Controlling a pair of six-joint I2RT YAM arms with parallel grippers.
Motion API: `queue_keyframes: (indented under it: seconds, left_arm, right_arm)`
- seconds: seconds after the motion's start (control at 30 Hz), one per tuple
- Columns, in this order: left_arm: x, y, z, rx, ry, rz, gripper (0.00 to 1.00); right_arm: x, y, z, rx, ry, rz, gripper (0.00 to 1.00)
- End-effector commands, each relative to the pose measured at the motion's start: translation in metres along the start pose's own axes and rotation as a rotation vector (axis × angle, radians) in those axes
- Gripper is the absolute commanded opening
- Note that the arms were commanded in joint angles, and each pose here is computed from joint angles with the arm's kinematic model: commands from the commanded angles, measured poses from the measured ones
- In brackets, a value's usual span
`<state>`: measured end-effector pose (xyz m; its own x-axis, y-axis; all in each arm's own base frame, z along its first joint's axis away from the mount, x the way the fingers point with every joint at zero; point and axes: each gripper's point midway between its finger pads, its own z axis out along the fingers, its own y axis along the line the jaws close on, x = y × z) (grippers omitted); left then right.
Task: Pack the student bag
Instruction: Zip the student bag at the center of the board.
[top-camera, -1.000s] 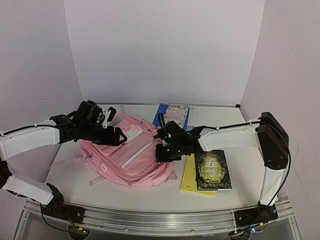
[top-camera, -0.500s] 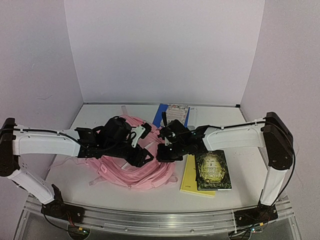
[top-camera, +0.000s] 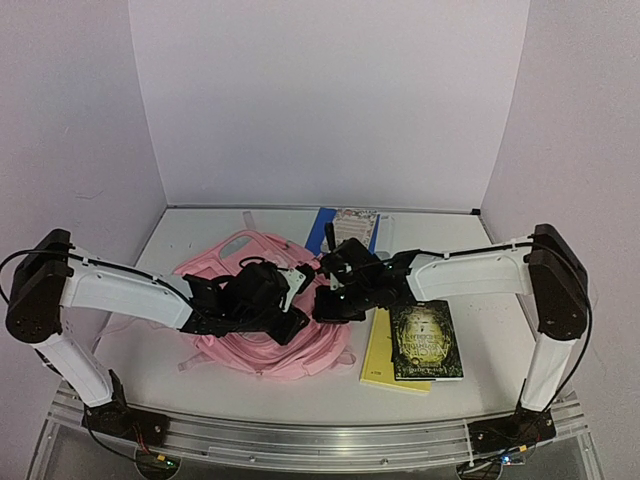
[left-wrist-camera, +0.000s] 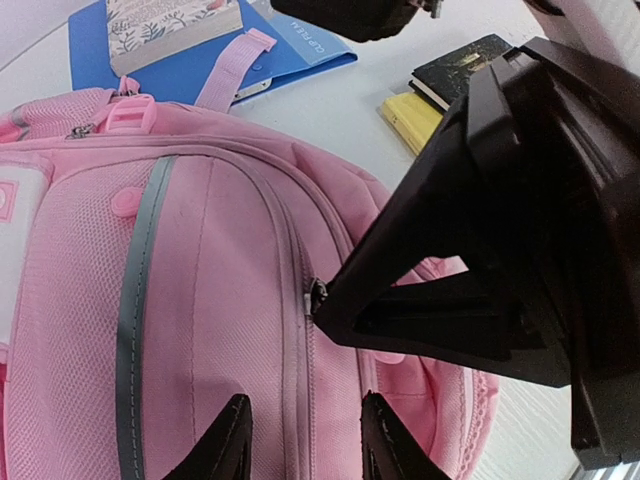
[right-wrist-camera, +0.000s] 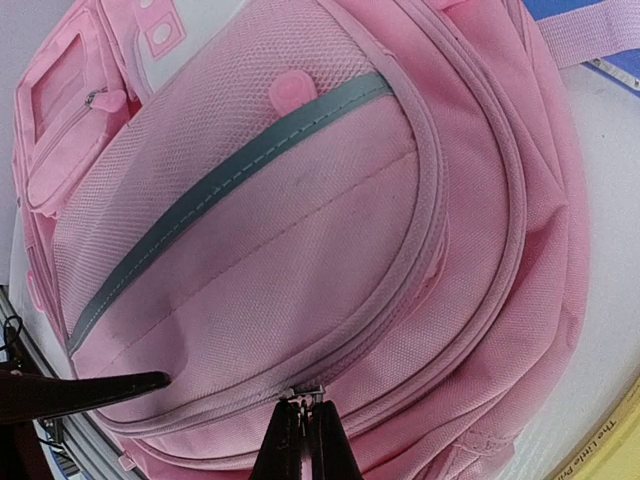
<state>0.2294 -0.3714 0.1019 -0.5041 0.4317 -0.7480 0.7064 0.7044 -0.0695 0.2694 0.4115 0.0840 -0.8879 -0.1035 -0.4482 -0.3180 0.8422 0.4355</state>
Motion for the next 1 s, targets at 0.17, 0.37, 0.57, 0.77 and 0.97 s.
queue_keyframes:
  seconds: [0.17,0.37,0.57,0.77,0.97]
  left_arm:
    - [0.0,0.011,0.009,-0.07,-0.038,-0.024,0.28]
    - [0.005,0.013,0.008,-0.077,-0.034,-0.036,0.11]
    - [0.019,0.015,0.008,-0.078,-0.008,-0.06,0.0]
    - [0.044,0.031,0.001,-0.136,0.016,-0.119,0.0]
    - [0.065,0.041,-0.011,-0.144,0.007,-0.219,0.0]
  right_arm:
    - [-0.029,0.019,-0.035,-0.067,-0.107,0.017,0.0]
    - [-0.033,0.008,-0.033,-0.01,-0.142,0.009,0.0]
    - [-0.039,-0.021,-0.032,0.137,-0.203,-0.015,0.0]
    - [-0.046,-0.047,-0.024,0.259,-0.21,-0.057,0.0]
    - [-0.067,-0.074,-0.016,0.284,-0.191,-0.073,0.0]
